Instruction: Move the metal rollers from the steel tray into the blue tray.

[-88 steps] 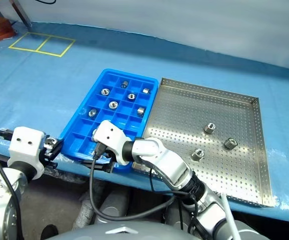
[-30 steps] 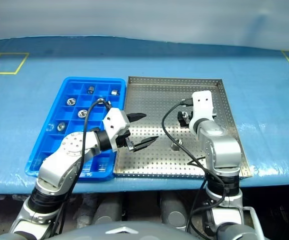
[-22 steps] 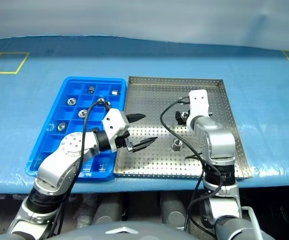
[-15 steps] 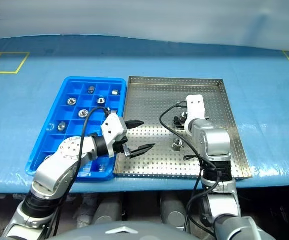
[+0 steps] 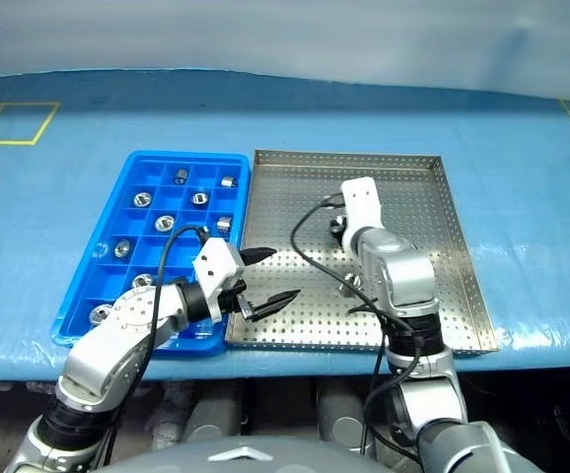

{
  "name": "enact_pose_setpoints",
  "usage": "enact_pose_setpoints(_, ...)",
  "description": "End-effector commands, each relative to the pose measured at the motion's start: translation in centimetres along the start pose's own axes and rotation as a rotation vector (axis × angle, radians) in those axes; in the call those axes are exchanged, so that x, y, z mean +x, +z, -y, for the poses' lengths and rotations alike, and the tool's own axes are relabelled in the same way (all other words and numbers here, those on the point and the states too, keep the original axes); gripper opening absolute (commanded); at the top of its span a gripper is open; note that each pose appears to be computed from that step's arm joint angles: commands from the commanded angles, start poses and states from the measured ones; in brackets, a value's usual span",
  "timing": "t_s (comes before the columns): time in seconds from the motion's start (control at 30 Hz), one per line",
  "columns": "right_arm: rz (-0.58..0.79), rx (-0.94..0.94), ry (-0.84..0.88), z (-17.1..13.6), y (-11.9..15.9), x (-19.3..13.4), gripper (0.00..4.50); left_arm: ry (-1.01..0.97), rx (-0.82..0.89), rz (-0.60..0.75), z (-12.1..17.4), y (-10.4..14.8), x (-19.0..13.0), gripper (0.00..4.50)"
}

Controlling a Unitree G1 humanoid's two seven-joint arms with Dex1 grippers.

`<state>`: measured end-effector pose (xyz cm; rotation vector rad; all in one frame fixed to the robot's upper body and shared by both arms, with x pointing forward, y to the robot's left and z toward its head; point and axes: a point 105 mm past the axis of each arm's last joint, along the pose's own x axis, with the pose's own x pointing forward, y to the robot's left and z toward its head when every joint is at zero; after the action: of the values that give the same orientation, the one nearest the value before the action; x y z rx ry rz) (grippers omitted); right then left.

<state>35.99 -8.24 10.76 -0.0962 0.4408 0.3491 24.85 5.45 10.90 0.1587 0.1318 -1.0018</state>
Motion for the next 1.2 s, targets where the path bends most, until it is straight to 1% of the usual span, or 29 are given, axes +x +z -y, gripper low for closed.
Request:
enact_pose_setpoints(0.03,0.136,-0.069,0.165,-5.2,3.8,-0.9,1.7,0.053,0.039,0.071,-0.1,1.2,-0.6,4.5)
enact_pose_setpoints(0.17,0.177,-0.108,0.337,-10.6,5.3,-1.1,1.7,0.069,0.029,0.07,0.3,0.5,-1.5,4.5)
enact_pose_setpoints(0.33,0.171,-0.154,0.406,-13.2,5.2,-0.6,1.7,0.122,0.035,0.067,0.1,0.0,-2.1,4.5)
enact_pose_setpoints(0.47,0.153,-0.189,0.485,-15.9,4.6,0.6,1.7,0.159,0.004,0.062,0.0,-0.8,-2.6,4.5)
enact_pose_setpoints(0.67,0.126,-0.209,0.548,-17.6,4.0,2.1,1.7,0.173,-0.01,0.074,0.3,-1.5,-2.7,4.5)
enact_pose_setpoints(0.87,0.125,-0.216,0.597,-18.9,4.0,2.4,1.7,0.168,-0.049,0.097,0.8,-2.1,-2.9,4.5)
enact_pose_setpoints(1.0,0.135,-0.23,0.645,-20.0,4.2,1.9,1.7,0.177,-0.078,0.112,0.9,-2.3,-4.2,4.5)
enact_pose_setpoints(1.2,0.131,-0.254,0.688,-21.0,3.7,1.5,1.7,0.192,-0.086,0.057,0.9,-3.4,-6.0,4.5)
